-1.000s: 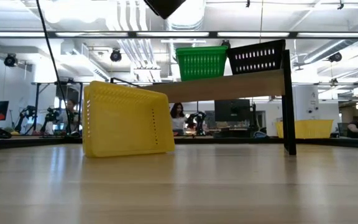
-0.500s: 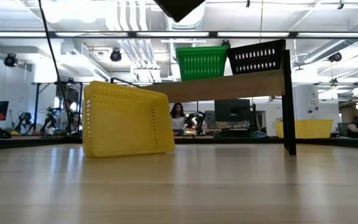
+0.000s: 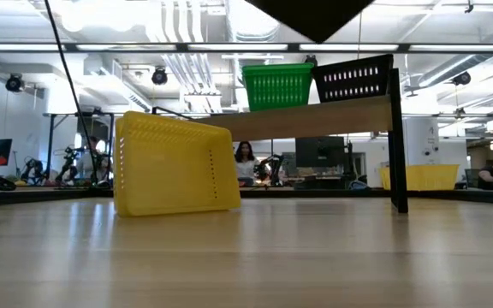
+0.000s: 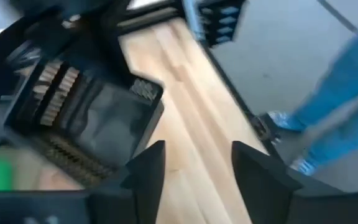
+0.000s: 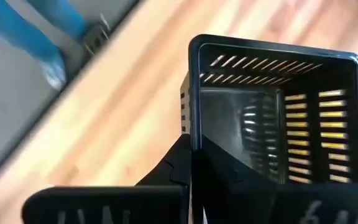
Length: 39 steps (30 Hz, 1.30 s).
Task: Stack baskets on shelf by color
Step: Stack the black bin on top of the black bin
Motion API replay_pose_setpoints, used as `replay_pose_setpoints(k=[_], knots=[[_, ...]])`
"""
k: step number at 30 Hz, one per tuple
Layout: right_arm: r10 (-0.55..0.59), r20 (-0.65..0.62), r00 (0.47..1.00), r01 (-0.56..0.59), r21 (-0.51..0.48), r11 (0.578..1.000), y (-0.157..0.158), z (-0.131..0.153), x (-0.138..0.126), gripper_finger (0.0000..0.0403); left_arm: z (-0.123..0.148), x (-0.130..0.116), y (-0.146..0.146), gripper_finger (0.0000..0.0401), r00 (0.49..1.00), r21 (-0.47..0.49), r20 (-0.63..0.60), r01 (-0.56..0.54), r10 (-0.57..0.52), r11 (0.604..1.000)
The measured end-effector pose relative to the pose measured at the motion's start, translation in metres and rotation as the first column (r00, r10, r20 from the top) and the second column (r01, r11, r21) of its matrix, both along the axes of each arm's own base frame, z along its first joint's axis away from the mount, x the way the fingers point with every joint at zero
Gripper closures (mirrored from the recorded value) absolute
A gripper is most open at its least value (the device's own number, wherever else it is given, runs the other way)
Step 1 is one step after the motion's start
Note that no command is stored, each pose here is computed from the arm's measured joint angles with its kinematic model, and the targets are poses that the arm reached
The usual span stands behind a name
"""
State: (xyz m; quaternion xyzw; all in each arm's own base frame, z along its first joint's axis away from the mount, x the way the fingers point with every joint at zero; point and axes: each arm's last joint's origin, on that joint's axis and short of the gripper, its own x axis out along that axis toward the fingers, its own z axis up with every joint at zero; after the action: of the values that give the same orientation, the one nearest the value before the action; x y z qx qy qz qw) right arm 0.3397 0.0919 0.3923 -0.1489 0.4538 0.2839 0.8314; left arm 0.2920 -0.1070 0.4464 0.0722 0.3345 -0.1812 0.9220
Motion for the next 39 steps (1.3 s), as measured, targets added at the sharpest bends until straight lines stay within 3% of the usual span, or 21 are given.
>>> replay_pose_setpoints(k=[7, 12, 16, 23, 28, 39], knots=[[-0.005, 0.032, 0.999, 0.015, -0.296, 0.955, -0.016, 0.025, -0.044, 0.0394, 0.015, -0.02, 0.013, 0.021, 0.976, -0.004, 0.064, -0.207, 0.206, 0.978], [-0.079, -0.008, 0.997, 0.061, -0.556, 0.829, -0.044, 0.033, -0.074, 0.0394, 0.015, -0.023, 0.015, 0.021, 0.97, 0.015, 0.076, -0.235, 0.233, 0.972], [-0.014, -0.052, 0.999, -0.017, -0.555, 0.832, -0.061, 0.026, -0.079, 0.0394, 0.011, -0.021, 0.014, 0.021, 0.97, 0.025, 0.065, -0.238, 0.236, 0.971], [0.096, -0.21, 0.973, -0.206, -0.603, 0.771, -0.077, 0.001, -0.085, 0.0394, 0.006, -0.018, 0.013, 0.021, 0.971, 0.036, 0.048, -0.237, 0.235, 0.971], [0.134, -0.239, 0.962, -0.246, -0.54, 0.805, -0.083, -0.006, -0.09, 0.0394, 0.006, -0.018, 0.013, 0.021, 0.971, 0.036, 0.048, -0.237, 0.235, 0.971], [0.155, -0.277, 0.948, -0.281, -0.503, 0.818, -0.083, -0.024, -0.095, 0.0394, 0.005, -0.018, 0.013, 0.021, 0.971, 0.037, 0.047, -0.237, 0.235, 0.971]])
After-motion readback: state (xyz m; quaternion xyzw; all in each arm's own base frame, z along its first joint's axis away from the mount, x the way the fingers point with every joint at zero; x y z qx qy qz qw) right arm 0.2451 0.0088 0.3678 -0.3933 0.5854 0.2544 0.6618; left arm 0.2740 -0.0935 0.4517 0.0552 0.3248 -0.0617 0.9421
